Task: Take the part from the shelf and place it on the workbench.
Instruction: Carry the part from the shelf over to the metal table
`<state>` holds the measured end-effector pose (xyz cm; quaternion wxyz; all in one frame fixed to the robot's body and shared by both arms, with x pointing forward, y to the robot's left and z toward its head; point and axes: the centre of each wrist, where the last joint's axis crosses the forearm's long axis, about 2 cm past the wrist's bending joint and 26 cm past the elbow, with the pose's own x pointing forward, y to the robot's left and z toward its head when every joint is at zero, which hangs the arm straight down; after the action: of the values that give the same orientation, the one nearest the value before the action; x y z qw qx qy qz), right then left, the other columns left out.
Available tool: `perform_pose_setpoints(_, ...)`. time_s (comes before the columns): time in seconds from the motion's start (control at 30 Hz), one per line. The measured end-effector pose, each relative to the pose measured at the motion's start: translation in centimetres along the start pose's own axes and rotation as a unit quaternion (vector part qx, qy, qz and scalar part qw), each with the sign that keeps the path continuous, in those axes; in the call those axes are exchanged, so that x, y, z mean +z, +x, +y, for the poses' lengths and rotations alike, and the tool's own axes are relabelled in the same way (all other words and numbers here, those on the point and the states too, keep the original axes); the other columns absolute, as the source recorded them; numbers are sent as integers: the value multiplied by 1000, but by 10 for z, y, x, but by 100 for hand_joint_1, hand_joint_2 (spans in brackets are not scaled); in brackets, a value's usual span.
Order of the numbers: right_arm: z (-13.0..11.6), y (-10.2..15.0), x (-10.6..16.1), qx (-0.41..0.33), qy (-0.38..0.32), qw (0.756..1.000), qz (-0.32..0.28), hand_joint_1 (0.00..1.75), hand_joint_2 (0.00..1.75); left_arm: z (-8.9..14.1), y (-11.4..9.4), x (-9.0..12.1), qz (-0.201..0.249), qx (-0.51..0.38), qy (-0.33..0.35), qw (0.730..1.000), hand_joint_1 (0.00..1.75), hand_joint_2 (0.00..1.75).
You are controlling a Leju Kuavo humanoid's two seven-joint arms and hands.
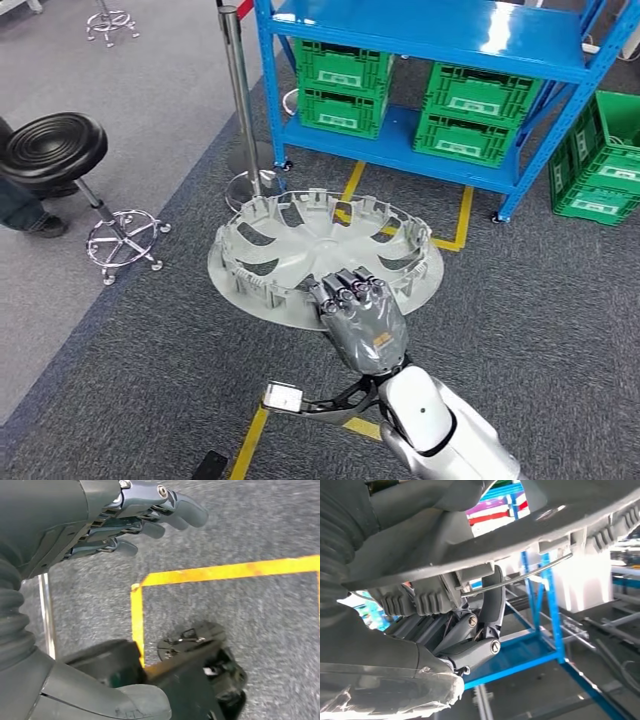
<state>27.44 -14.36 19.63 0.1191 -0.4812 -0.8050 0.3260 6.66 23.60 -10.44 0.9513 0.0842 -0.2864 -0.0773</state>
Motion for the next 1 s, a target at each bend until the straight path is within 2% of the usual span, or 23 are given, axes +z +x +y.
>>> perform_pose_setpoints(1.0,4,-6,2,10,4,1000,4,175,175,0,2,-1,9,1,-9,1000,0,175)
